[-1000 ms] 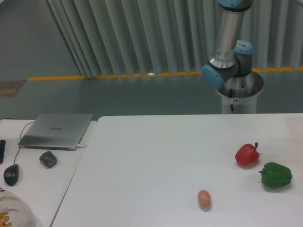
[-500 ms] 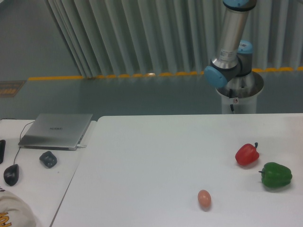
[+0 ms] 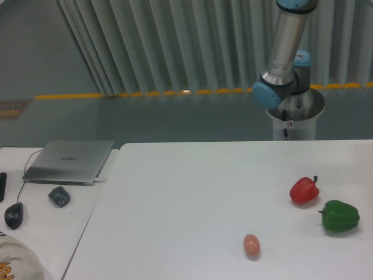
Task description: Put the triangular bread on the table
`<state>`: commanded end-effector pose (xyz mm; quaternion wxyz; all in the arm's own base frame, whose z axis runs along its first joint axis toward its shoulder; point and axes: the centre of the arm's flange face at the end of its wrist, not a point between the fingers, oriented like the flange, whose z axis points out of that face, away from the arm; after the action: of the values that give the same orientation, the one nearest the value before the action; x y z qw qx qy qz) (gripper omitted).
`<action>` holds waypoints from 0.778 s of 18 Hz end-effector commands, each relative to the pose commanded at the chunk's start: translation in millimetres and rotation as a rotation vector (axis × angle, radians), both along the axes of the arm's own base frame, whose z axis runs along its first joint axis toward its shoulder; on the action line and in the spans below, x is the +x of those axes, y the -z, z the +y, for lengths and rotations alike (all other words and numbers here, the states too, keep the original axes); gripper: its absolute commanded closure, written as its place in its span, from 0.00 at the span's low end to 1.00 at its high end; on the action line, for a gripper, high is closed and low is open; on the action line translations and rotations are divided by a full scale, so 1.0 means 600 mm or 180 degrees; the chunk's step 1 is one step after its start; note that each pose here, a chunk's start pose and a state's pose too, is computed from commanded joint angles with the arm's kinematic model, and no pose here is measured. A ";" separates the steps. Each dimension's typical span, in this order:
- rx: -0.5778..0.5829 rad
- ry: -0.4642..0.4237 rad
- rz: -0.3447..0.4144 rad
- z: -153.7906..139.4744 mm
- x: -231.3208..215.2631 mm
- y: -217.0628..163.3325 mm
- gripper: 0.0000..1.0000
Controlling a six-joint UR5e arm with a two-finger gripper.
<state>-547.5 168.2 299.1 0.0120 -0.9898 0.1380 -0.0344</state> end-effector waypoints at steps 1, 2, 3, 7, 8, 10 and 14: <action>0.0005 0.0000 0.0000 0.000 0.000 0.000 0.09; 0.0005 0.0000 0.0000 0.000 0.000 0.000 0.11; 0.0009 -0.0001 -0.0005 0.000 0.001 0.001 0.11; 0.0040 -0.0032 -0.0028 0.003 0.004 0.006 0.28; 0.0039 -0.0023 -0.0037 0.005 0.005 0.008 0.29; 0.0044 -0.0028 -0.0038 0.005 0.005 0.008 0.38; 0.0042 -0.0013 -0.0032 0.001 0.003 0.007 0.64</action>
<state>-545.7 168.6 294.8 0.0192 -0.9898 0.1361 -0.0385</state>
